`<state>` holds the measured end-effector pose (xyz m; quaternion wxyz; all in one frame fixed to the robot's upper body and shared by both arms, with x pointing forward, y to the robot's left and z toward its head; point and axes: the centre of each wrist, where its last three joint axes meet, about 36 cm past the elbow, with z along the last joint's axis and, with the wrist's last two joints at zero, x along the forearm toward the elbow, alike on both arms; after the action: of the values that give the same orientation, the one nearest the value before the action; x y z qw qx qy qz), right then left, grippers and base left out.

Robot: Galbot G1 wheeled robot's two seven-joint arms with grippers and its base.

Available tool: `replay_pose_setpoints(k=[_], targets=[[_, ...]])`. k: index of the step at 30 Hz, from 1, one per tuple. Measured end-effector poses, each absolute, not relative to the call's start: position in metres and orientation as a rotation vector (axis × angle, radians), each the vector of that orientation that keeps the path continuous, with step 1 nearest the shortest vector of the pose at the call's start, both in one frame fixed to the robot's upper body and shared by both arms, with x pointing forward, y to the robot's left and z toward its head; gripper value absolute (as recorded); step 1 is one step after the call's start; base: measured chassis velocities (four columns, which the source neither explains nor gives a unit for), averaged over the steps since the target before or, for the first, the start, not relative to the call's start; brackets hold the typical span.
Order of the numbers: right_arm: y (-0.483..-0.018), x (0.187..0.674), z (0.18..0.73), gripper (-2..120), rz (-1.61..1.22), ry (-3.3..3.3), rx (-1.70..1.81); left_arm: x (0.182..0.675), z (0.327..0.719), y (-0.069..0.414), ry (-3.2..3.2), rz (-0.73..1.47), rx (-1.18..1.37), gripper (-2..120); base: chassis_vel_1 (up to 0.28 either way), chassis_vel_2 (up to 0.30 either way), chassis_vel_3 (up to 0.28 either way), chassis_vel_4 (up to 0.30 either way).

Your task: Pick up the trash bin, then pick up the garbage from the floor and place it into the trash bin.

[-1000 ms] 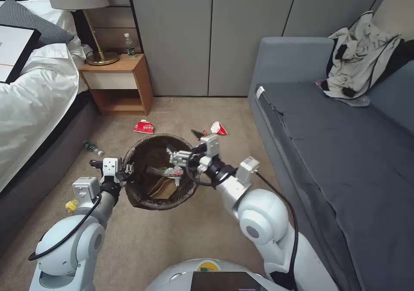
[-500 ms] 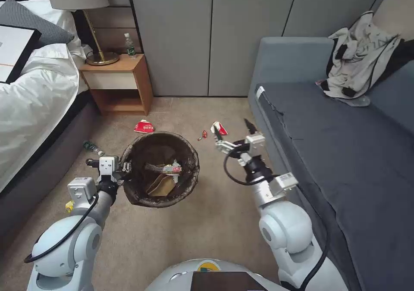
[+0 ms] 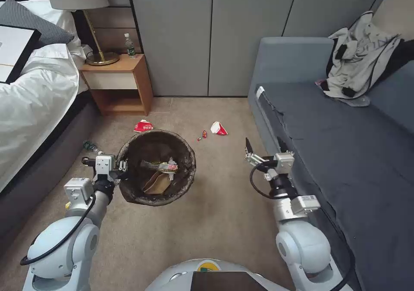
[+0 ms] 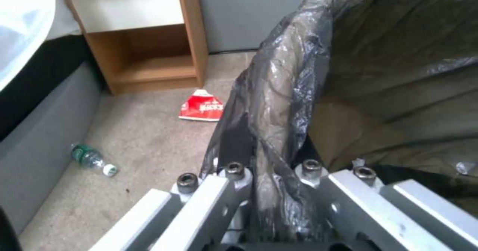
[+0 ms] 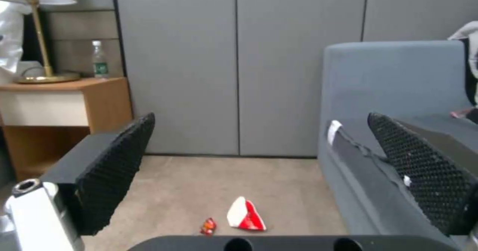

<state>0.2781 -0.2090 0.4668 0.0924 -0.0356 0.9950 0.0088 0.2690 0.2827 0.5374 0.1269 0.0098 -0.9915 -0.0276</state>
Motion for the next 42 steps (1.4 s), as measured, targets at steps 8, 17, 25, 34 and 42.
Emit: replay_pose_setpoints(k=[8, 17, 25, 34, 42], targets=[[-0.214, 0.257, 0.446, 100, 0.02, 2.985, -0.072, 0.267, 0.537, 0.283, -2.884, -0.088, 0.034, 3, 0.0, 0.0, 0.0, 0.0], [-0.212, 0.253, 0.444, 100, 0.025, 2.997, -0.052, 0.265, 0.54, 0.281, -2.887, -0.1, 0.03, 3, 0.0, 0.0, 0.0, 0.0], [-0.21, 0.254, 0.444, 100, 0.035, 2.999, -0.054, 0.264, 0.54, 0.28, -2.885, -0.097, 0.029, 3, 0.0, 0.0, 0.0, 0.0], [-0.21, 0.254, 0.444, 100, 0.039, 3.002, -0.05, 0.263, 0.54, 0.278, -2.885, -0.092, 0.028, 3, -0.054, 0.059, 0.059, -0.053], [-0.211, 0.254, 0.445, 100, 0.045, 3.005, -0.053, 0.262, 0.542, 0.277, -2.887, -0.092, 0.025, 3, -0.078, 0.061, 0.065, -0.069]])
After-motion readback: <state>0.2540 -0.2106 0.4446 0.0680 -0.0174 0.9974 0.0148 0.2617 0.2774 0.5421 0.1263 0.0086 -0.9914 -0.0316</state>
